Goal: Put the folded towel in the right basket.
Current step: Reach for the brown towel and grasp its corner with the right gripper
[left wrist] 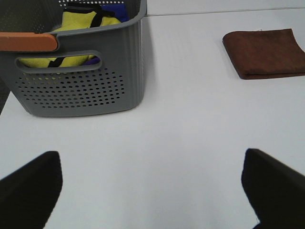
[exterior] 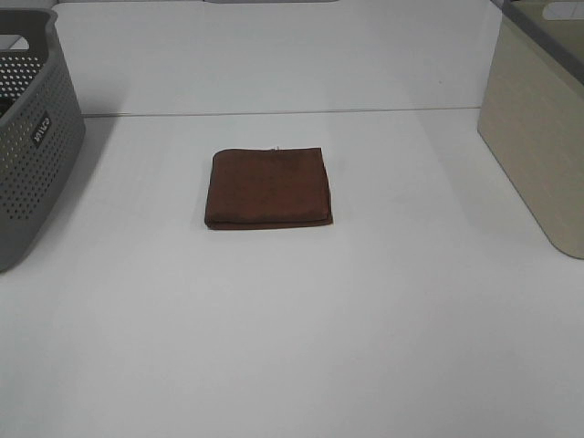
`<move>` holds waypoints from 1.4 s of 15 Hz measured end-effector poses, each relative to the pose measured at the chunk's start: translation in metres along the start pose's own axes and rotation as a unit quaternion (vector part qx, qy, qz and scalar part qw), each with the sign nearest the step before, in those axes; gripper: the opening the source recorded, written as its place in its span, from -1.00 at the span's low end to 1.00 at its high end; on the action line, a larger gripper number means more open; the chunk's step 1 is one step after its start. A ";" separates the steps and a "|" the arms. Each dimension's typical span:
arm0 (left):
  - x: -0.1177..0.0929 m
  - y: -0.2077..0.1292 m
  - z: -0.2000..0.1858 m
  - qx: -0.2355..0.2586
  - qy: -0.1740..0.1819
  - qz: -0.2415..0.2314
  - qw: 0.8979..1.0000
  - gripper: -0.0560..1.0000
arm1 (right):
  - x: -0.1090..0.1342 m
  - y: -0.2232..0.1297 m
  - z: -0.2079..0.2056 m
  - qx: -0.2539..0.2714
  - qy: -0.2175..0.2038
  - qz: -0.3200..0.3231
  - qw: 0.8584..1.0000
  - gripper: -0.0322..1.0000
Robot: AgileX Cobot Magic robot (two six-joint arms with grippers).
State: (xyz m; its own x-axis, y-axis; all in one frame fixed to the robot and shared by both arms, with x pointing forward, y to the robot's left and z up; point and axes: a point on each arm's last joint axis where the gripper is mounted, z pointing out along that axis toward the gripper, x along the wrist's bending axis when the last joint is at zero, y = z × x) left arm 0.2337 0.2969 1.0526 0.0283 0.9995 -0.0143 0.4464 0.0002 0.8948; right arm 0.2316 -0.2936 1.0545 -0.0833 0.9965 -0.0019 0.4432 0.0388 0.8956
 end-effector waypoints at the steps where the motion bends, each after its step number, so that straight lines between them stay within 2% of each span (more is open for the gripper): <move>1: 0.000 0.000 0.000 0.000 0.000 0.000 1.000 0.94 | 0.000 0.002 0.000 0.001 0.000 0.000 1.000 0.13; 4: 0.000 0.000 0.000 0.000 0.000 0.000 1.000 0.94 | -0.001 0.035 0.008 -0.002 0.002 0.005 1.000 0.13; 9: 0.000 0.000 0.000 0.000 0.000 0.000 1.000 0.94 | -0.003 0.128 0.062 0.015 0.024 0.038 0.999 0.13; 13: 0.000 0.000 0.000 0.000 0.000 0.000 1.000 0.94 | -0.005 0.183 0.140 0.091 0.044 0.059 0.993 0.13; 14: 0.000 0.000 0.000 0.000 0.000 0.000 1.000 0.94 | -0.004 0.205 0.186 0.117 0.067 0.065 0.989 0.13; 17: 0.000 0.000 0.000 0.000 0.000 0.000 1.000 0.94 | 0.001 0.233 0.252 0.136 0.113 0.065 0.982 0.13; 21: 0.000 0.000 0.000 0.000 0.000 0.000 1.000 0.94 | 0.044 0.229 0.343 0.207 0.172 0.017 0.963 0.13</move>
State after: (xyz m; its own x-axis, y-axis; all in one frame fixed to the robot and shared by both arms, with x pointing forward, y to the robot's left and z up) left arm 0.2337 0.2969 1.0526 0.0283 0.9995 -0.0143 0.4464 0.0002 0.8948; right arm 0.6354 -0.2153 1.1072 -0.3208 0.9173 0.2359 0.7625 0.1024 0.6388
